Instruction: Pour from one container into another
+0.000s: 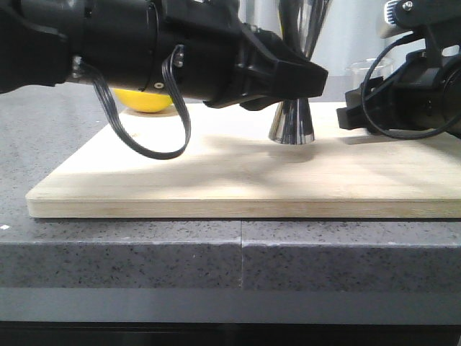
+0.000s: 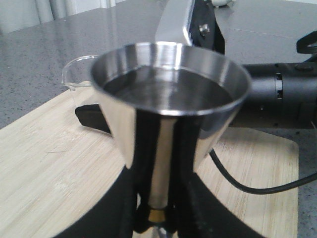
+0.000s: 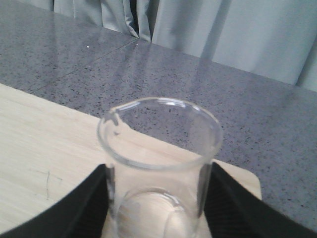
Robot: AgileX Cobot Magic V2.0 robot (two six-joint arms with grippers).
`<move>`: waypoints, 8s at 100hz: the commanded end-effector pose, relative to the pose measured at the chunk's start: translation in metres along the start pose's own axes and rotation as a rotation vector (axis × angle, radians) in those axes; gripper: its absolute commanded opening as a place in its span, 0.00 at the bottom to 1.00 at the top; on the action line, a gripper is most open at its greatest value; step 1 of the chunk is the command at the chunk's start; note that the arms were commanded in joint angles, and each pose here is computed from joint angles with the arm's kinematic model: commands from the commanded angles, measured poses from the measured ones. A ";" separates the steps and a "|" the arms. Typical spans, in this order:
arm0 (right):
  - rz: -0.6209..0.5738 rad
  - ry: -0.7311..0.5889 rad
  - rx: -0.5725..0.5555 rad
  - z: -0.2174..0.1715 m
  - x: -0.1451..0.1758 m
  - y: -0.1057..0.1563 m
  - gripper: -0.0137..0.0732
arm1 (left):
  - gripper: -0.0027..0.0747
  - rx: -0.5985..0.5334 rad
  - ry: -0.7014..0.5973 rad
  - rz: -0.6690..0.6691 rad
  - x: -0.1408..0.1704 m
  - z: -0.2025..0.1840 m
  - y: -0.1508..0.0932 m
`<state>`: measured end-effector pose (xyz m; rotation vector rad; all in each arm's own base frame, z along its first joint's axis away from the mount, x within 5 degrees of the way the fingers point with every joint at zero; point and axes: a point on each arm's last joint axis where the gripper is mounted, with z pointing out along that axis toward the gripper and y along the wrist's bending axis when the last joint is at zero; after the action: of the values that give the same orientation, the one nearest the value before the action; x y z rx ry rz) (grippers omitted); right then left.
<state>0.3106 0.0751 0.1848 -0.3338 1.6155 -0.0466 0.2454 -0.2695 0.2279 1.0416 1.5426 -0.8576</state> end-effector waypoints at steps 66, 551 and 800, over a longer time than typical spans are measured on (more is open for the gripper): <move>0.006 -0.240 0.019 -0.009 -0.046 0.000 0.63 | 0.01 0.024 -0.153 0.010 -0.035 -0.008 -0.004; 0.089 -0.654 0.143 -0.087 -0.170 -0.042 0.73 | 0.38 -0.046 -0.128 0.019 0.003 -0.030 0.050; 0.120 -0.407 0.386 -0.142 -0.181 -0.078 0.73 | 0.64 -0.866 -0.356 0.037 -0.161 -0.259 0.017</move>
<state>0.2087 0.0292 0.3680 0.0057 1.2361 -0.1758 0.2039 -0.0658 0.4093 0.3301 1.4930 -0.1793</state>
